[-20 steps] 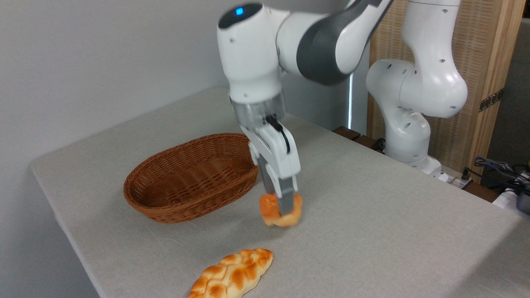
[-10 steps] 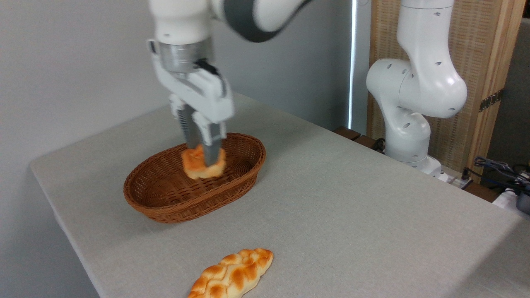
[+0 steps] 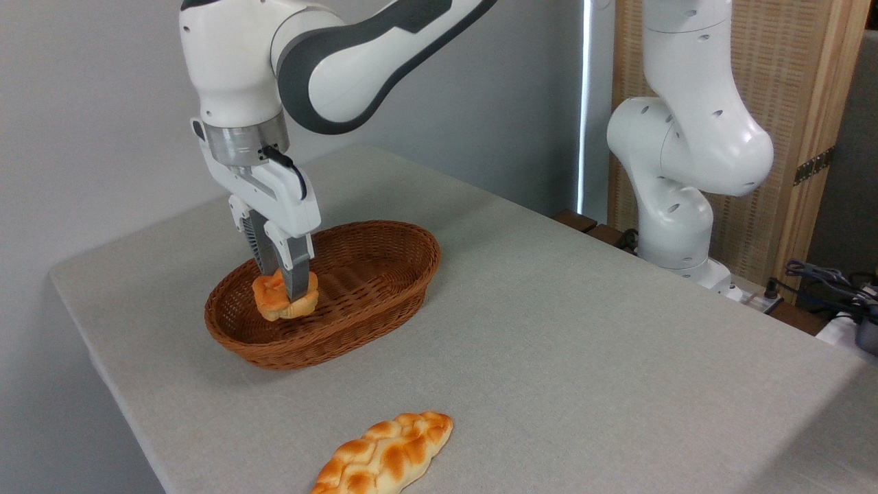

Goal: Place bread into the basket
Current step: 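Lower the bun into the basket, then open the gripper to release the bun and raise it away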

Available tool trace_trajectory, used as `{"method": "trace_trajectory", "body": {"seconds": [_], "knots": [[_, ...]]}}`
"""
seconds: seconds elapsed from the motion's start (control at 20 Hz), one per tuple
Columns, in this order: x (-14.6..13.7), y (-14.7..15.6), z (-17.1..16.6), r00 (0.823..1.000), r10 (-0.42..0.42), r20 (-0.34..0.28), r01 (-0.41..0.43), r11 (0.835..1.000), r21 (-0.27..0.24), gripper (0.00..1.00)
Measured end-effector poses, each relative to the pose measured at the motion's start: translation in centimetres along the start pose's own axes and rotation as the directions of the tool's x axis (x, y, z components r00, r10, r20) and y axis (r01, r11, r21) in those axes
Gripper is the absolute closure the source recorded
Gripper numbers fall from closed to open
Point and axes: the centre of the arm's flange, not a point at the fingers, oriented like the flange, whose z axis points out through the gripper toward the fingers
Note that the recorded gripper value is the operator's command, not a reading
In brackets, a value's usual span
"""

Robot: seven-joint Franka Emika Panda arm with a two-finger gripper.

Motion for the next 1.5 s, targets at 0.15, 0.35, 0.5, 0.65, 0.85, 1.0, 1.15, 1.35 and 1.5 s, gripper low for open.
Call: {"method": "trace_trajectory", "body": {"seconds": [0.15,0.35,0.5,0.65,0.85,1.0,1.15,1.35,1.5], "knots": [[0.0,-0.1,0.2,1.0,-0.001,0.002,0.001,1.0,-0.001,0.0],[0.1,-0.1,0.3,1.0,-0.001,0.003,0.001,1.0,-0.002,0.0],[0.1,-0.2,0.2,1.0,-0.001,0.002,0.001,1.0,-0.002,0.0],[0.1,-0.2,0.2,1.0,-0.001,0.001,0.001,1.0,-0.001,0.0],[0.0,-0.9,-1.3,1.0,-0.011,-0.022,0.012,1.0,0.016,0.0],[-1.7,-3.0,-4.3,0.999,-0.035,-0.018,0.036,0.999,0.039,0.0],[-4.4,-6.1,-8.8,1.0,0.007,0.027,-0.008,0.999,0.035,0.0],[-7.9,-10.1,-12.2,0.997,0.053,0.062,-0.054,0.998,0.016,0.0],[-9.3,-11.5,-13.4,0.994,0.078,0.078,-0.078,0.997,0.002,0.0]]}}
